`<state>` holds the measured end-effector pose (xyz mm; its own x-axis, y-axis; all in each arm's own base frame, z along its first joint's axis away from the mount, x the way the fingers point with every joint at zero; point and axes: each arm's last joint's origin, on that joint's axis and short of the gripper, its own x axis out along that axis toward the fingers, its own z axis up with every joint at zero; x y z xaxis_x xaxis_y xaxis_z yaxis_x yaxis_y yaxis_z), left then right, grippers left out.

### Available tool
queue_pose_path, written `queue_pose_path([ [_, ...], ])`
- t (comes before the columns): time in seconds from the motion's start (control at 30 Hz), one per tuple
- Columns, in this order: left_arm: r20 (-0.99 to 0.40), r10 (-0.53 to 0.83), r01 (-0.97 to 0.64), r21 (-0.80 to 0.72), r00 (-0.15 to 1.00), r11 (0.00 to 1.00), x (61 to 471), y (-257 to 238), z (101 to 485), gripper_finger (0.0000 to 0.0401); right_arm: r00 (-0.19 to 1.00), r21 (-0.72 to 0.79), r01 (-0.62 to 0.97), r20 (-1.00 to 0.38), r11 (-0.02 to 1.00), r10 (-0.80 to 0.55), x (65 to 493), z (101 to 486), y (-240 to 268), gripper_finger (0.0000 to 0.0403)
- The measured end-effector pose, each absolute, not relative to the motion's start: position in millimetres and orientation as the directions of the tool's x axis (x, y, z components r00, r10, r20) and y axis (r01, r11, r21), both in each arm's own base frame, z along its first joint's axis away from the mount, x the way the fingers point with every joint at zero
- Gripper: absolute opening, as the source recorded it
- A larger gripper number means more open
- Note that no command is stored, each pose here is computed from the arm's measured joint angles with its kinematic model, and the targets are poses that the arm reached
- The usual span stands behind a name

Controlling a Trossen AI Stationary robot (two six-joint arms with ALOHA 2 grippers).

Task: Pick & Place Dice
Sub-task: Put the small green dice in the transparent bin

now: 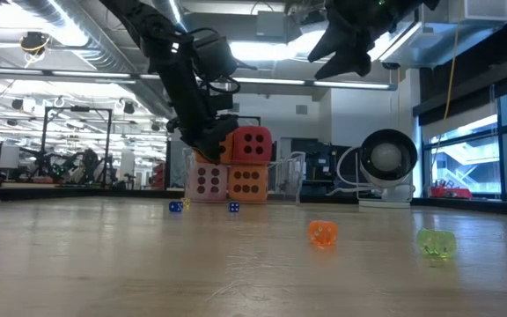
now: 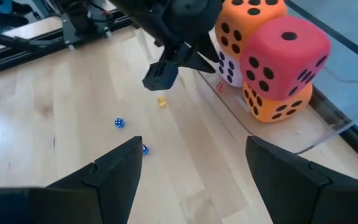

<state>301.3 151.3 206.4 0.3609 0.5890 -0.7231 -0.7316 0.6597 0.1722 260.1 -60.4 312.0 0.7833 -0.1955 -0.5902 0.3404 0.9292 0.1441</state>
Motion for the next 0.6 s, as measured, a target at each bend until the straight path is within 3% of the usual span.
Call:
queue_pose_path([
  [0.17,-0.722,0.592,-0.734,0.174,0.358,0.656,301.0,151.8,206.4,0.0115,0.770,0.111,0.310,-0.612,0.944,-0.180,267.4,305.4,-50.6,0.0283],
  [0.37,-0.706,0.597,-0.731,0.165,0.382,0.662,300.0,147.0,213.8,0.0125,0.763,0.030,0.161,-0.638,0.987,-0.105,275.0,298.5,-25.4,0.0283],
  [0.6,-0.582,0.619,-0.696,0.120,0.528,0.707,283.3,121.2,268.7,0.0124,0.743,0.044,0.065,-0.669,0.997,-0.019,275.9,293.5,17.3,0.0283],
])
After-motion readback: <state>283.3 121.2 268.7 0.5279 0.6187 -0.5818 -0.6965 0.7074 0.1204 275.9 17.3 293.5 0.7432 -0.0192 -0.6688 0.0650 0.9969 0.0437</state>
